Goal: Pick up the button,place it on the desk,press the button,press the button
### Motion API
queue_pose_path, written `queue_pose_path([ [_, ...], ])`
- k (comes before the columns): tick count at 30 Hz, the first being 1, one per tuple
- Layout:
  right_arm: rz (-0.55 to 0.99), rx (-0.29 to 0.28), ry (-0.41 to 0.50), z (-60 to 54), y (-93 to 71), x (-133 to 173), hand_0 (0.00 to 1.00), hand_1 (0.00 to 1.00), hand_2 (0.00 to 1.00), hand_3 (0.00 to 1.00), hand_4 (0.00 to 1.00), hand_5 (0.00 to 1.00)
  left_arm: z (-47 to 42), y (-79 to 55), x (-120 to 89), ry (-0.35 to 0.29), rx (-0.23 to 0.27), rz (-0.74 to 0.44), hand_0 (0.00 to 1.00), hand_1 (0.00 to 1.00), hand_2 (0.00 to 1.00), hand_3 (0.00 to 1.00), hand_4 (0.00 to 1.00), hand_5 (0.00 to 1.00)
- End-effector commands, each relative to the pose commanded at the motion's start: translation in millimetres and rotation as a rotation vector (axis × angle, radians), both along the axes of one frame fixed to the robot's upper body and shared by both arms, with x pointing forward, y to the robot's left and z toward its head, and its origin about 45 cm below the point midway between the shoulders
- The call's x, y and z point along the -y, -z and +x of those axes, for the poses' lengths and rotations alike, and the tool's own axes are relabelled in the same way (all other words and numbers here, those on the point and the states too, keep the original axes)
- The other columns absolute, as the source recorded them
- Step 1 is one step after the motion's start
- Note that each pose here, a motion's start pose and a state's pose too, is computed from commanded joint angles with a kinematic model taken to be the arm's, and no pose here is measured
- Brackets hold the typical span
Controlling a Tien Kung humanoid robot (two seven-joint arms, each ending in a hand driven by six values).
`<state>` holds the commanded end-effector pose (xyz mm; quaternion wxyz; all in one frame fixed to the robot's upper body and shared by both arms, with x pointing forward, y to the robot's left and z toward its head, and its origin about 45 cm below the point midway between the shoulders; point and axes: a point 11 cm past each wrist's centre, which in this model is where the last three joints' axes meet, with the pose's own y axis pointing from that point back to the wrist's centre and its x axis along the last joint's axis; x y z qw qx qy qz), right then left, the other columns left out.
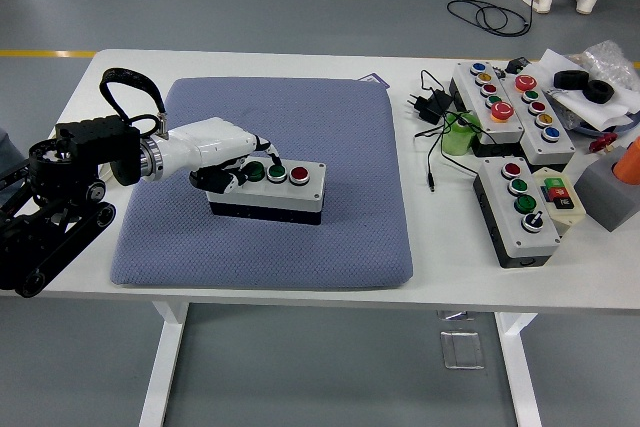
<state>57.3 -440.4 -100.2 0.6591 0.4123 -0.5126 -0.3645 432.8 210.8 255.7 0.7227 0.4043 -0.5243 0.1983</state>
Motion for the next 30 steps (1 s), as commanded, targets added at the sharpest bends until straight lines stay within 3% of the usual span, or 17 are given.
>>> queue_pose_path([
  [30,-0.002,0.003,0.000,1.4,-0.6,1,0.659,0.644,0.685,0.591,0.397,0.253,-3.0,13.6,-2,0.007,-0.022,0.119,0.037,0.002,0.002,0.770,0.152,0.002],
])
